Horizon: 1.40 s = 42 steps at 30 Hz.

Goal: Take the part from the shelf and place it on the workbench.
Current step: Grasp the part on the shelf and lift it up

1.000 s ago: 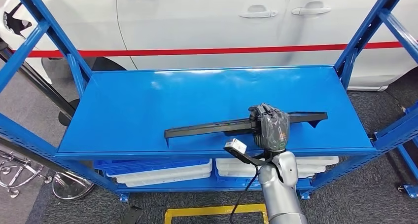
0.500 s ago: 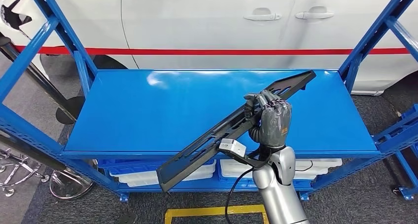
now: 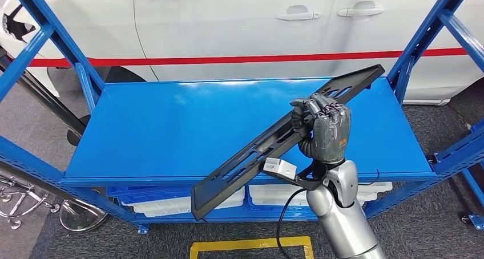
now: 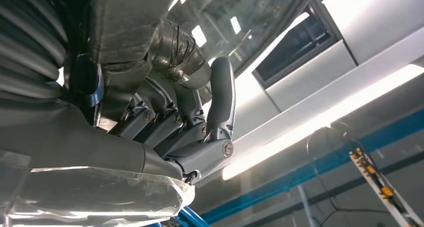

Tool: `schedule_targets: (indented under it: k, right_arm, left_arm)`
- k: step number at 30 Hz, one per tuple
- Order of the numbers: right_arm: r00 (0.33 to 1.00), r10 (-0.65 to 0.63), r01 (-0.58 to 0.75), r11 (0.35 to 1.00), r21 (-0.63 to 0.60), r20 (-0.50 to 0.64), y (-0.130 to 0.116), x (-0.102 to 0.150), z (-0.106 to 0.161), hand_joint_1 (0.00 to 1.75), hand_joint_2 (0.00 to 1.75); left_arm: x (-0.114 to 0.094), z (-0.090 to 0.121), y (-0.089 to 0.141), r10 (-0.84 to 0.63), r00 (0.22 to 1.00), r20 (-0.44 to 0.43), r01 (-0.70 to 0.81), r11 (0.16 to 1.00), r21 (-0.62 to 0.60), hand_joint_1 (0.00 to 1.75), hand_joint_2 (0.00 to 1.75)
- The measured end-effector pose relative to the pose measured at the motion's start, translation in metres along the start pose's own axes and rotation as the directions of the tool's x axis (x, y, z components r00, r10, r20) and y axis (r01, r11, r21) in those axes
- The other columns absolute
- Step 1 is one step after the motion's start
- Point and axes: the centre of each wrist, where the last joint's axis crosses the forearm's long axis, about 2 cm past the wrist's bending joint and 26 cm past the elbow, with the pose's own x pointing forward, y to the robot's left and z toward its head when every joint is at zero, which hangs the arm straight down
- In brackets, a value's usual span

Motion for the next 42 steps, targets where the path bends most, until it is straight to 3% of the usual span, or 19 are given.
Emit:
schedule_targets:
  k: [4,10,15,23,34,42]
  right_arm:
    - [1.0,-0.006,0.006,1.0,0.017,0.001,-0.003,0.002,0.01,1.75,1.75]
    - [1.0,-0.014,0.015,0.996,0.093,-0.011,-0.006,0.012,0.05,1.75,1.75]
    - [1.0,-0.026,0.027,0.991,0.128,-0.016,-0.008,0.017,0.069,1.75,1.75]
    - [0.997,-0.077,0.076,0.993,0.095,0.005,-0.007,0.029,0.065,1.75,1.75]
    - [0.98,-0.198,0.198,0.98,0.036,0.011,0.004,0.052,0.053,1.75,1.75]
    - [0.958,-0.287,0.287,0.958,-0.002,0.029,0.014,0.059,0.018,1.75,1.75]
  left_arm:
    - [0.0,0.0,-0.003,-0.049,0.999,-0.01,0.049,0.999,-0.023,0.0,1.75]
    - [-0.006,0.006,-0.015,-0.054,0.997,-0.053,0.051,0.997,-0.059,0.0,1.75]
    - [-0.006,0.007,-0.022,-0.047,0.997,-0.059,0.043,0.997,-0.069,0.0,1.75]
    - [-0.002,0.004,-0.025,-0.038,0.998,-0.042,0.035,0.997,-0.07,0.0,1.75]
    - [0.001,0.002,-0.023,0.018,0.992,-0.123,-0.023,0.999,-0.04,0.0,1.75]
    - [0.005,0.0,-0.024,0.018,0.991,-0.13,-0.026,0.998,-0.059,0.0,1.75]
